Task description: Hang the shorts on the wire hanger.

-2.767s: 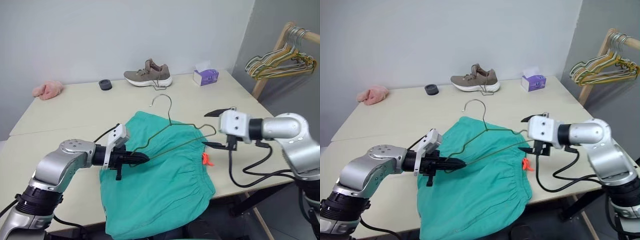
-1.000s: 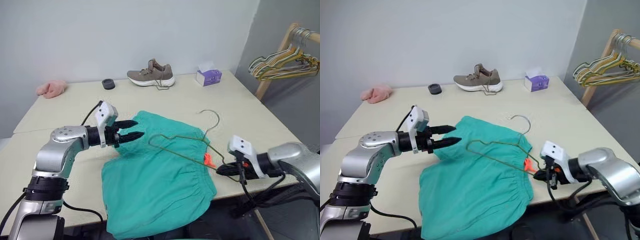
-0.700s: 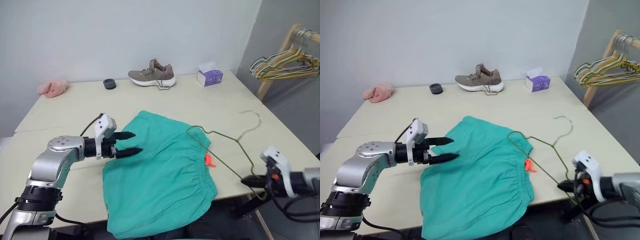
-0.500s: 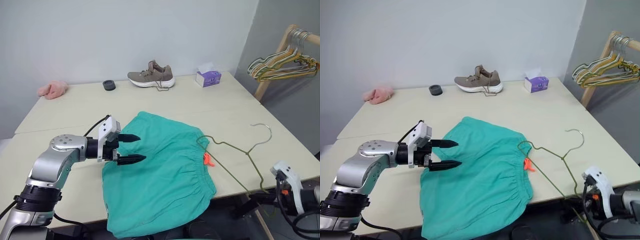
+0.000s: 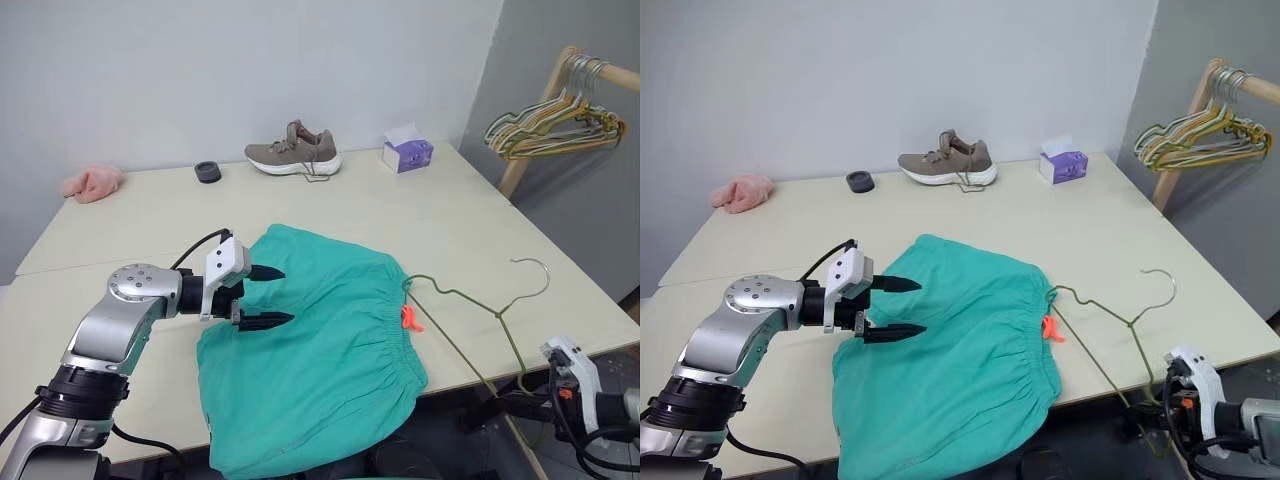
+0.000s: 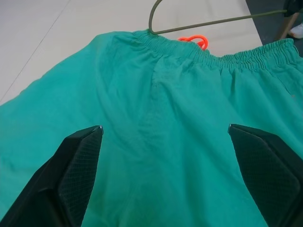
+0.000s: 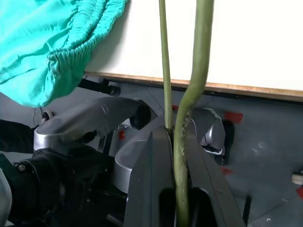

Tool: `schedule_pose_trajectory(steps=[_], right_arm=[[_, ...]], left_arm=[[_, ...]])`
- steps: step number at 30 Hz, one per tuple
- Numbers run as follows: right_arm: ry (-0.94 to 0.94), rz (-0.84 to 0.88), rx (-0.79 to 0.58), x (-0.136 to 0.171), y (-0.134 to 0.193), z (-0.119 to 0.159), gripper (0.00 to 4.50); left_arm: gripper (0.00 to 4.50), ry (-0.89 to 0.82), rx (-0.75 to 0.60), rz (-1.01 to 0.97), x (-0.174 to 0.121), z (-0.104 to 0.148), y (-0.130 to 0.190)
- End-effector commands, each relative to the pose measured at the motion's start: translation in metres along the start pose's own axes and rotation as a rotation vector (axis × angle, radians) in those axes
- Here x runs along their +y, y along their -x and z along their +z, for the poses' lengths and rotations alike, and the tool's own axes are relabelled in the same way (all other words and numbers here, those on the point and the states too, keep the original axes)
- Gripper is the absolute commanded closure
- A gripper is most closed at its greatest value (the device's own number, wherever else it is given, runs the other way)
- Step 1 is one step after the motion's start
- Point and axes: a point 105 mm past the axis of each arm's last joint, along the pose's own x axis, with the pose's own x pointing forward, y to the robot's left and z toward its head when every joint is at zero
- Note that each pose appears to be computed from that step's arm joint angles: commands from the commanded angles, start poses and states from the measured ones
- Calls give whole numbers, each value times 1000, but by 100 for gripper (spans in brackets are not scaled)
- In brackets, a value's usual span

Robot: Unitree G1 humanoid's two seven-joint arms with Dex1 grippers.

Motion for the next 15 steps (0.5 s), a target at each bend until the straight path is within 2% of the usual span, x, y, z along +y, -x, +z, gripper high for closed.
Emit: schedule_pose_trajectory(steps=[1,11,15], right_arm=[[-39,-4,-25,-3,7,3,450],[-120,8,-2,-2,14,-15,450],[-99,26,-1,4,15,-17,450]], left_arm=[[2,-57,0,11,2,9,4],[2,-61,7,14,1,6,3],[2,-61,7,13,1,6,2]])
